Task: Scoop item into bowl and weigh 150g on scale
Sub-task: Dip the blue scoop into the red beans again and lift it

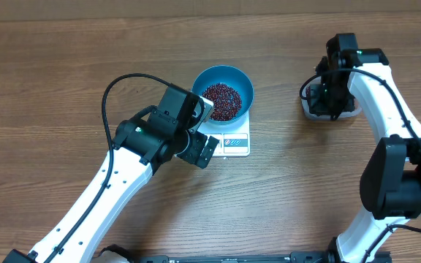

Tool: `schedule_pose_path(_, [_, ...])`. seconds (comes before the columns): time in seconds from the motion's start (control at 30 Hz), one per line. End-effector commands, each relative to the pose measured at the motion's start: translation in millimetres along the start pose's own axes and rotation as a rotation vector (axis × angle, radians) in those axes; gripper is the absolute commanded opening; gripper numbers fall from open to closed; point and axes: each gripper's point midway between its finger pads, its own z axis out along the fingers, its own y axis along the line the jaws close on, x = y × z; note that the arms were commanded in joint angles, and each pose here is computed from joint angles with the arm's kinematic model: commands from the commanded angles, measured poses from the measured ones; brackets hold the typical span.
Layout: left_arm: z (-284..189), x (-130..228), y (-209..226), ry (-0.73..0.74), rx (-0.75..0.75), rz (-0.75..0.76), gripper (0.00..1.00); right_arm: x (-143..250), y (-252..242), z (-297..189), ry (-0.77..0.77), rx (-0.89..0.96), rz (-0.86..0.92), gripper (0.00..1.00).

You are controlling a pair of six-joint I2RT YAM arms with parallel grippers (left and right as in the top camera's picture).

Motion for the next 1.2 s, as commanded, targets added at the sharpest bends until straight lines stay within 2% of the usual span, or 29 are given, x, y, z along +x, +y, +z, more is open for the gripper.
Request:
schedule_pose_path(0.0, [-5.0,-0.3,2.6,-0.019,-0.006,0.014,1.00,4.4,28.5,5.7,0.028,-0.140,-0.055,0.04])
schedule_pose_path(0.33, [-5.0,-0.4,2.6,-0.019,-0.006,0.014,1.00,2.0,24.9,-1.6,0.024,-0.306,0.033,0.04])
schedule_pose_path(0.57, [-5.0,-0.4,2.6,-0.019,-0.006,0.014,1.00,-12.8,-9.2,-16.3,-0.050,-0.491,0.188,0.04])
schedule_pose_path(0.7, [-5.0,-0.3,2.6,-0.019,-0.006,0.014,1.00,-16.4,-18.7,-24.3,-0.085,-0.569,0.213,0.04])
schedule_pose_path(1.17, [-5.0,-0.3,2.6,-0.019,-0.006,0.014,1.00,-17.9,-24.0,-34.8,-0.110,-0.667,0.248,0.04])
